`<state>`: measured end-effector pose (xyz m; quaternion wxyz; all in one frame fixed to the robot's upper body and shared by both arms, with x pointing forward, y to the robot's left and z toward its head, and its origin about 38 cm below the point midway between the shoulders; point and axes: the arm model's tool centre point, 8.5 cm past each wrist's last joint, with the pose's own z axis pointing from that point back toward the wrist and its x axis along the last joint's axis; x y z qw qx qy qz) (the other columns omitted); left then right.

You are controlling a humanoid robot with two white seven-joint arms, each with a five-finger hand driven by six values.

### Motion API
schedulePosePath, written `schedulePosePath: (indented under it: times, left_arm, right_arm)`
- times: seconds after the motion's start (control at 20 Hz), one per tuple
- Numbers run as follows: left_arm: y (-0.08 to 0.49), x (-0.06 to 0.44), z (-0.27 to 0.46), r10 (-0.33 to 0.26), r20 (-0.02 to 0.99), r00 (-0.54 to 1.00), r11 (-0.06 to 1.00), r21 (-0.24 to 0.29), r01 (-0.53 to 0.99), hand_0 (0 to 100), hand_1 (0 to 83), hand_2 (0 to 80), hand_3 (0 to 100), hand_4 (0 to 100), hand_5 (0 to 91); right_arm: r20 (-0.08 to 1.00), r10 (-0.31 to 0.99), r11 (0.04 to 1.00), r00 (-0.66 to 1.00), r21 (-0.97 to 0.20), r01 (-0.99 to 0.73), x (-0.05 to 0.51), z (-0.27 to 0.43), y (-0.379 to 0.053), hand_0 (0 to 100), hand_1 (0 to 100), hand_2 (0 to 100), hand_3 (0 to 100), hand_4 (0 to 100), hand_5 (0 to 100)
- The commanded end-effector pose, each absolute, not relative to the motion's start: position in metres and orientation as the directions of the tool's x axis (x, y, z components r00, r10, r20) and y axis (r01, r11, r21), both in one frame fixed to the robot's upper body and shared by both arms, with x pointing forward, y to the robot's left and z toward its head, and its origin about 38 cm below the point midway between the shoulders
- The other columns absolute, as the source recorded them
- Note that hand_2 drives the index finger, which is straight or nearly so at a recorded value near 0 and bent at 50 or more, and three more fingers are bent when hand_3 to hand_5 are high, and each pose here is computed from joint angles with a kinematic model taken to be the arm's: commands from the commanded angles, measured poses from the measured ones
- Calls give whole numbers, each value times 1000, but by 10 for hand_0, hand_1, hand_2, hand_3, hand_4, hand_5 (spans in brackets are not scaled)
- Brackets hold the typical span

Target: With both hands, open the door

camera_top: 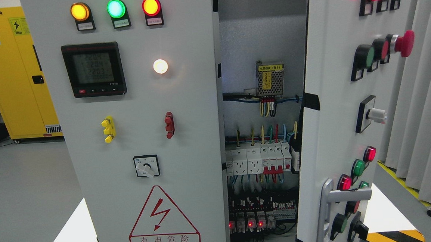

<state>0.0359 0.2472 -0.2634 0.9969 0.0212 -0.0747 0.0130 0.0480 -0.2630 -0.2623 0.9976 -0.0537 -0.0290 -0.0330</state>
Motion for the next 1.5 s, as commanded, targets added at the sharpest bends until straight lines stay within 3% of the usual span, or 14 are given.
schedulePosePath:
  times: [0.0, 0.4, 0.7, 0.8, 0.85, 1.0, 1.1, 1.2, 1.25, 1.45]
  left_arm:
    - [247, 45, -263, 21, 158, 987, 999, 36, -27, 120, 556, 0, 0, 0, 0]
    - [256, 55, -262, 14, 191, 981, 999, 48, -23, 120, 556, 0, 0, 0, 0]
    - [301, 137, -229, -43, 498, 866, 995, 100, -8, 120, 556, 0, 0, 0, 0]
    - [308, 162, -211, -66, 579, 813, 995, 96, 12, 120, 556, 0, 0, 0, 0]
    - [308, 174, -203, -76, 615, 785, 997, 73, 39, 120, 556, 0, 0, 0, 0]
    - [288, 200, -174, -93, 711, 697, 964, -110, 241, 120, 556, 0, 0, 0, 0]
    - [280, 205, -150, -77, 759, 647, 868, -268, 418, 120, 556, 0, 0, 0, 0]
    - [276, 207, -125, -57, 802, 594, 767, -346, 540, 120, 556, 0, 0, 0, 0]
    - [279, 208, -113, -72, 824, 562, 751, -326, 574, 120, 556, 0, 0, 0, 0]
    - [301, 223, -40, -181, 910, 373, 684, -155, 713, 120, 556, 0, 0, 0, 0]
  right_arm:
    - [36, -81, 985, 996, -148, 85, 29, -261, -289, 0, 500, 40, 0, 0, 0]
    - [41, -80, 984, 996, -155, 85, 29, -260, -294, 0, 500, 40, 0, 0, 0]
    - [38, -81, 984, 996, -156, 86, 29, -260, -295, 0, 500, 40, 0, 0, 0]
    - [39, -80, 984, 996, -157, 85, 29, -260, -295, 0, 500, 40, 0, 0, 0]
    - [41, -80, 984, 996, -157, 85, 29, -260, -295, 0, 500, 40, 0, 0, 0]
    - [38, -80, 984, 996, -158, 85, 29, -260, -296, 0, 500, 40, 0, 0, 0]
    - [35, -80, 984, 996, -158, 85, 29, -260, -297, 0, 500, 40, 0, 0, 0]
    - [32, -79, 984, 996, -158, 83, 28, -260, -297, 0, 500, 40, 0, 0, 0]
    - [32, -80, 984, 996, -158, 84, 28, -260, -297, 0, 500, 40, 0, 0, 0]
    - [32, -80, 984, 996, -157, 84, 28, -260, -297, 0, 500, 40, 0, 0, 0]
